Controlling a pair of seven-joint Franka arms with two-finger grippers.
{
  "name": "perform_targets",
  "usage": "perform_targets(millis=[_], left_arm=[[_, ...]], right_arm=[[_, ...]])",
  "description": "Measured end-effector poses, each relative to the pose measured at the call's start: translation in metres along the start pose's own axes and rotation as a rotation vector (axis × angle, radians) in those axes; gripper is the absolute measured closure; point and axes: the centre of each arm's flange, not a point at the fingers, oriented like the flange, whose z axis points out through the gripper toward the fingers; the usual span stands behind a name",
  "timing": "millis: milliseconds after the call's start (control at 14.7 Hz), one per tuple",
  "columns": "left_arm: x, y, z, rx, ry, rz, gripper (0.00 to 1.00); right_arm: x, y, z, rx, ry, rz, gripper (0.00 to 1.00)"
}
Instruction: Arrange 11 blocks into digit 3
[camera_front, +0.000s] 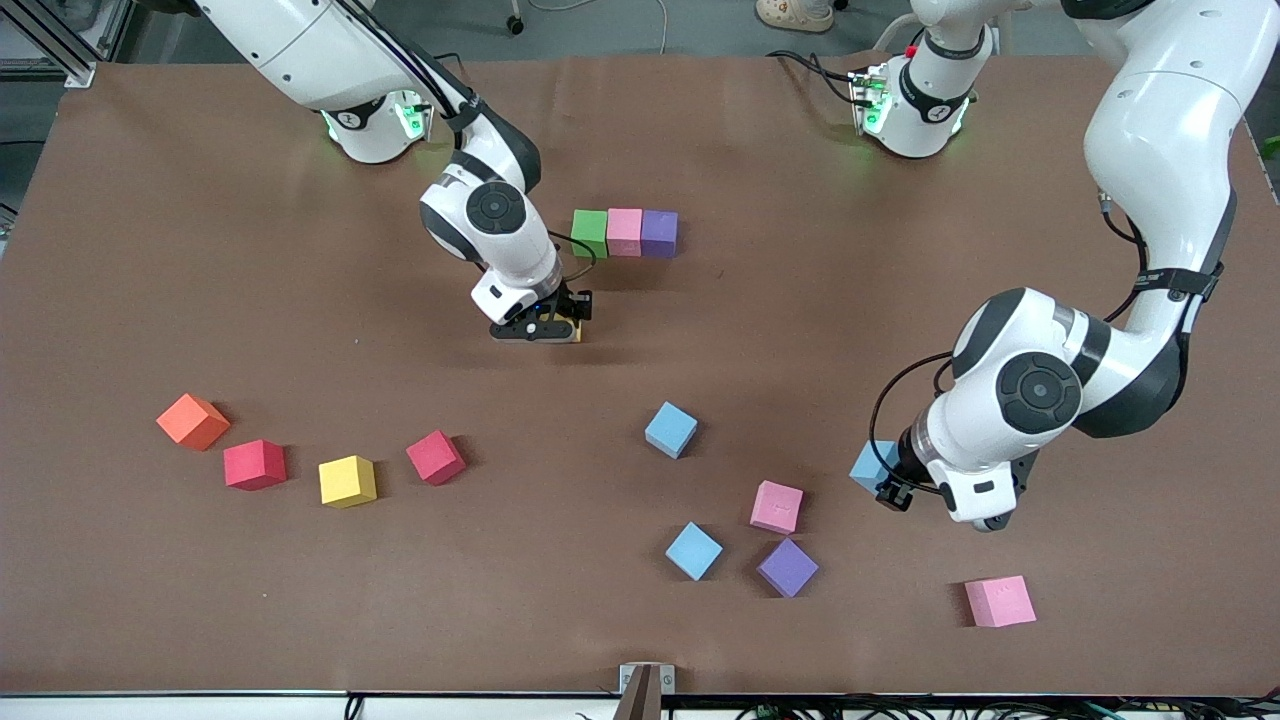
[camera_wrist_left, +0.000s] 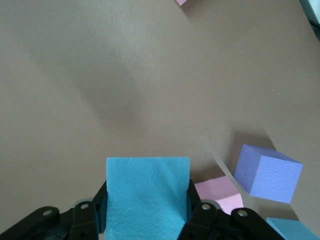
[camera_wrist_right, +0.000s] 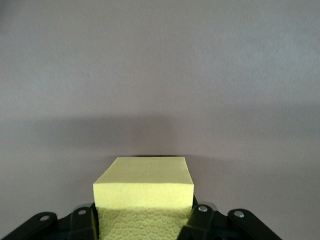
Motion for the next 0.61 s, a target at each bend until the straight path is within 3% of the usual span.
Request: perform_targets(millis=[611], left_arm=[[-0.081, 0.019, -0.005, -0.009, -0.014, 0.040, 0.85]], right_arm=[[-0.032, -0.023, 0.001, -0.007, -0.006, -0.070, 0.43]])
